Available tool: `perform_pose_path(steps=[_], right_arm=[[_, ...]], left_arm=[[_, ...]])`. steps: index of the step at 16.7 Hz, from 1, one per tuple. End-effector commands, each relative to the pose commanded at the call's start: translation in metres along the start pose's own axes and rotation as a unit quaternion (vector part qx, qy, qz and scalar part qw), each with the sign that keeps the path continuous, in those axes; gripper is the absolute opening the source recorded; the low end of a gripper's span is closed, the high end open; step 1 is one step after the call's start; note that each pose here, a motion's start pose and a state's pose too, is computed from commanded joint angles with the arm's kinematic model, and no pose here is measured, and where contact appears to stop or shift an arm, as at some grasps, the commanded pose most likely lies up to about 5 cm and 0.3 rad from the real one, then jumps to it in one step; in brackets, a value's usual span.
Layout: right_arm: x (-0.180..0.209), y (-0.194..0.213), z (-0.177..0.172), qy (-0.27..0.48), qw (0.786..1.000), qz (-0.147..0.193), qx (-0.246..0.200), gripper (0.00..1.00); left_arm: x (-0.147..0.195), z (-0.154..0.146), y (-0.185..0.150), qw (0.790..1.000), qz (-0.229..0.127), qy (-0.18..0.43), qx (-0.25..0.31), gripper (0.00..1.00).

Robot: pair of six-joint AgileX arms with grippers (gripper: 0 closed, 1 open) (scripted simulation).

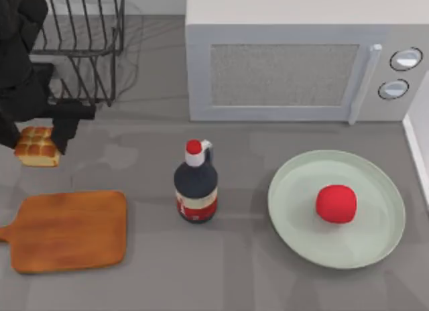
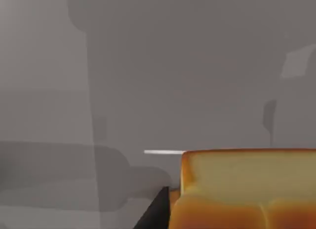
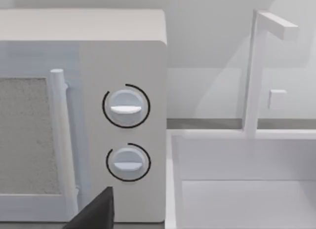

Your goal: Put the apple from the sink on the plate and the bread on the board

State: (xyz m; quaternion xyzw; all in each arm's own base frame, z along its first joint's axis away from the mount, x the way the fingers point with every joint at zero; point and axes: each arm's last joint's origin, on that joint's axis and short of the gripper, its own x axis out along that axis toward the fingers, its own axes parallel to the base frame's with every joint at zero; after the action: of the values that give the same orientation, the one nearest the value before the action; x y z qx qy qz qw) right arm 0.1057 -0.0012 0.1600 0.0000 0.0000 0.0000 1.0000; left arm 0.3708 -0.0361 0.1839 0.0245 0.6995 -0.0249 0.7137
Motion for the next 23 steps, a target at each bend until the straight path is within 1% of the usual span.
perform_pose_path(steps=[2,4,10,13,19,21,23], right_arm=[[0.000,0.000,0.000,0.000,1.000,0.000,0.000,1.00],[0.000,0.000,0.000,0.000,1.000,0.000,0.000,1.00],[0.000,0.000,0.000,0.000,1.000,0.000,0.000,1.00],[0.000,0.000,0.000,0.000,1.000,0.000,0.000,1.00],[0.000,0.000,0.000,0.000,1.000,0.000,0.000,1.00],[0.000,0.000,0.000,0.000,1.000,0.000,0.000,1.00],[0.000,0.000,0.000,0.000,1.000,0.000,0.000,1.00]], left_arm=[[-0.019,-0.002,0.000,1.000,0.000,0.000,0.000,0.00],[-0.029,-0.003,0.000,1.000,0.000,-0.001,0.000,0.00],[-0.028,-0.006,-0.001,1.000,0.000,-0.002,0.001,0.00],[-0.025,-0.023,-0.008,1.000,0.001,-0.004,-0.003,0.00],[-0.005,-0.077,-0.023,1.000,0.004,0.002,-0.017,0.00],[-0.002,-0.086,-0.025,1.000,0.004,-0.001,-0.020,0.00],[-0.002,-0.088,-0.026,1.000,0.004,-0.002,-0.021,0.00]])
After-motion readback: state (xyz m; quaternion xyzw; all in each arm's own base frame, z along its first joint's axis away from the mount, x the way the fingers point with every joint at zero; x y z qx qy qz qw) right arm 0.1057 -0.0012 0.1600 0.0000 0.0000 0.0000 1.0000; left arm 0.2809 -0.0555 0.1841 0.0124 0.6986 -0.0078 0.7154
